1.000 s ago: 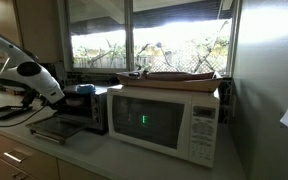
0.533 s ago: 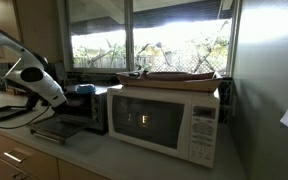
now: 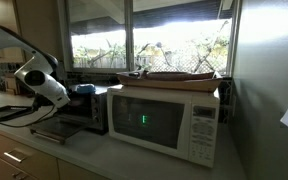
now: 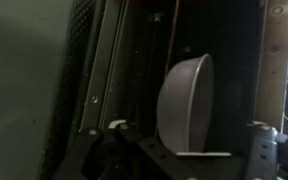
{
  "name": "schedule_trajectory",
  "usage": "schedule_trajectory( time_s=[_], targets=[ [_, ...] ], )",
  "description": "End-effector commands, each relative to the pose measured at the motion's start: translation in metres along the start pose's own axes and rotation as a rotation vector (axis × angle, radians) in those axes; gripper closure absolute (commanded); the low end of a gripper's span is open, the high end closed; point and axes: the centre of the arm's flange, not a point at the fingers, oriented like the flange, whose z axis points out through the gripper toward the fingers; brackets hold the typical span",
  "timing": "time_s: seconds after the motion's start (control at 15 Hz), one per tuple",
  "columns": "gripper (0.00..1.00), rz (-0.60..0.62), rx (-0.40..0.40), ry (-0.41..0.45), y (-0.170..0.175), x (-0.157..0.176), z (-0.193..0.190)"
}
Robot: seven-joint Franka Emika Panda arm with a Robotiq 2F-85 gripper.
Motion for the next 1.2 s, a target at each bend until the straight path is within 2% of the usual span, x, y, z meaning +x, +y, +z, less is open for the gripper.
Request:
schedule_trajectory(
  time_s=[0.0, 0.2, 0.47, 0.8, 1.13],
  targets=[
    [0.47, 0.002, 0.013, 0.023, 0.014, -0.003, 0.020],
    [0.71, 0.001, 0.017, 0.034, 0.016, -0.002, 0.023],
    [0.99, -0.017, 0.021, 0.040, 0.013, 0.001, 0.017],
    [0.98, -0.062, -0.046, 0.008, 0.016, 0.002, 0.005],
    [0.98, -0.142, -0.133, -0.044, 0.005, -0.007, -0.007]
  ],
)
